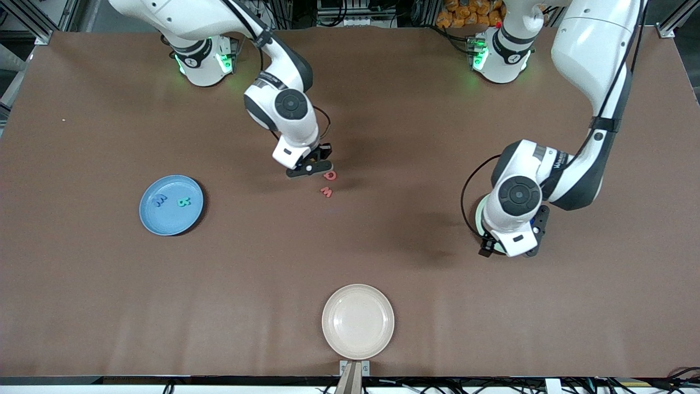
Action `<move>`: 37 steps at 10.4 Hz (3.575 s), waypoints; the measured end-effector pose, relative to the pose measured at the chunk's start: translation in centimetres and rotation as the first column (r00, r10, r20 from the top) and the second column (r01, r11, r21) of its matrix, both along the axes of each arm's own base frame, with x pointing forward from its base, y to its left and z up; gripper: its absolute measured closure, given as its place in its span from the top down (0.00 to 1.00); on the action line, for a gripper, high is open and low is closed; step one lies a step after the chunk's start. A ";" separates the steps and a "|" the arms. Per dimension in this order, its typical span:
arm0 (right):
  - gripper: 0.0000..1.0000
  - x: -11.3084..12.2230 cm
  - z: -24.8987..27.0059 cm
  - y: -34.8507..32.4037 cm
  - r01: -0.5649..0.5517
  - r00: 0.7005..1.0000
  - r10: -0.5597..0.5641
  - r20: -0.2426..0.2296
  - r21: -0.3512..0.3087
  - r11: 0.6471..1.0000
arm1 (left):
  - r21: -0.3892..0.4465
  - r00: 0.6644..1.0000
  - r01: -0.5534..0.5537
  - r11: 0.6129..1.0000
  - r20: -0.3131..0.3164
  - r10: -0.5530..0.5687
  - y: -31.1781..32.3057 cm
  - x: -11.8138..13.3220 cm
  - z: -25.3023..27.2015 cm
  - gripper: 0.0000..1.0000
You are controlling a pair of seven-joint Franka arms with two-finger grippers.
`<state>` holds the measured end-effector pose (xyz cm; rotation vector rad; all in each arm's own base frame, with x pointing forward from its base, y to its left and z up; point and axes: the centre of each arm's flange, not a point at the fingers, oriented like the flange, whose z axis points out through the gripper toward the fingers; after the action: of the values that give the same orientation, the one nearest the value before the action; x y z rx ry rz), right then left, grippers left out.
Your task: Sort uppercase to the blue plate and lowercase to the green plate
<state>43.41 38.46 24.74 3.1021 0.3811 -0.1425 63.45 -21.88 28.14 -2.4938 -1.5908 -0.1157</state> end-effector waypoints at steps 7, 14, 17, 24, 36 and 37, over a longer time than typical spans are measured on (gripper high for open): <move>0.34 8.3 1.3 -14.0 -0.300 0.953 0.299 -0.045 -0.027 0.954 | -0.020 0.992 0.119 0.993 0.042 -0.118 -8.8 -2.2 1.5 1.00; 0.34 12.2 2.1 -32.2 -0.532 0.831 0.534 -0.158 0.054 0.845 | -0.011 0.913 0.404 0.915 0.073 -0.402 -6.7 1.3 6.1 1.00; 0.34 11.5 0.9 -36.8 -0.503 0.840 0.506 -0.196 0.070 0.861 | 0.039 0.907 0.417 0.908 0.040 -0.419 0.7 3.8 9.9 1.00; 0.59 10.6 -4.1 -40.0 -0.480 0.841 0.490 -0.229 0.102 0.871 | -0.021 0.888 0.435 0.900 -0.158 -0.432 3.1 -1.5 15.7 1.00; 0.85 11.2 -1.9 -30.2 -0.261 0.938 0.297 -0.180 0.195 0.945 | -0.241 0.854 0.497 0.834 -0.034 -0.519 -9.7 -7.9 17.4 1.00; 0.85 10.9 -1.5 -27.5 -0.226 0.948 0.260 -0.186 0.185 0.956 | -0.241 0.844 0.514 0.823 -0.027 -0.535 -11.6 -8.8 17.3 1.00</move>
<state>54.29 10.97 23.19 3.1684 0.8172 -0.4580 54.67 -33.51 45.41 -3.0025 -0.8758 0.1171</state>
